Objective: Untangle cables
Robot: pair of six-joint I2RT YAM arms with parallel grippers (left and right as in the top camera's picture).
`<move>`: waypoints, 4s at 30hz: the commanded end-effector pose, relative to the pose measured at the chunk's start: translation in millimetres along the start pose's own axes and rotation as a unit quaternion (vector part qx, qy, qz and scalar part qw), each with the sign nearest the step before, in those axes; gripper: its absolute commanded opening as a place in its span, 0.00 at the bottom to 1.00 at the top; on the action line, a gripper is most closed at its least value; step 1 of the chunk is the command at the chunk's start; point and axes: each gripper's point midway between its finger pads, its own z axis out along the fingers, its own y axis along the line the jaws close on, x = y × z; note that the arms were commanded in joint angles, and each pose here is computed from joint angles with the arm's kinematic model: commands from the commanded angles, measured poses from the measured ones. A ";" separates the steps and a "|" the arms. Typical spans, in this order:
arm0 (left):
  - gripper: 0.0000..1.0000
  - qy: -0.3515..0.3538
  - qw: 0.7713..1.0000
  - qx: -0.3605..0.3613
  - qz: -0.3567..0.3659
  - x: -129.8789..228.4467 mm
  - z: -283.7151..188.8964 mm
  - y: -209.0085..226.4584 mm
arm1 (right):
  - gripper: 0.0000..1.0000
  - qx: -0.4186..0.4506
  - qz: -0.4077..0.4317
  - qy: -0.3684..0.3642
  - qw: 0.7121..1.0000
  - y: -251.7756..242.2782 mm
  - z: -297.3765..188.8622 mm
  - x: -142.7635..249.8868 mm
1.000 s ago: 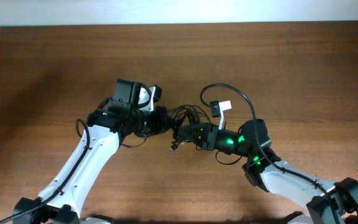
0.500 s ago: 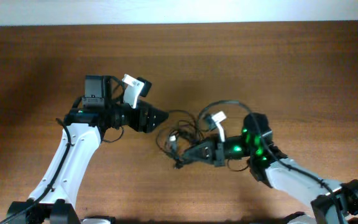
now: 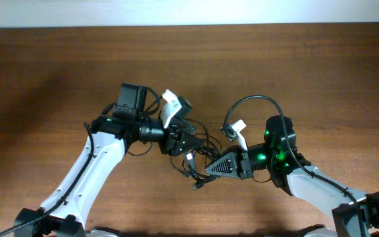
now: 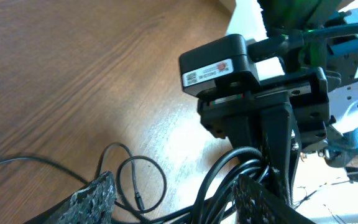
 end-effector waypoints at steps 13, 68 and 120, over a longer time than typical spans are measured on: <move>0.43 0.070 0.997 0.007 0.033 31.8 12.6 -12.6 | 0.04 -0.013 -0.011 0.009 1.000 9.0 -1.5 0.2; 0.00 -0.045 0.998 -0.021 -0.031 -14.9 -20.6 22.3 | 0.56 0.192 -0.038 -0.150 0.969 -12.5 25.5 -58.1; 0.00 -0.058 0.968 0.027 -0.241 -39.8 0.9 1.4 | 0.18 0.292 0.051 -0.293 0.909 -60.2 -10.4 -93.9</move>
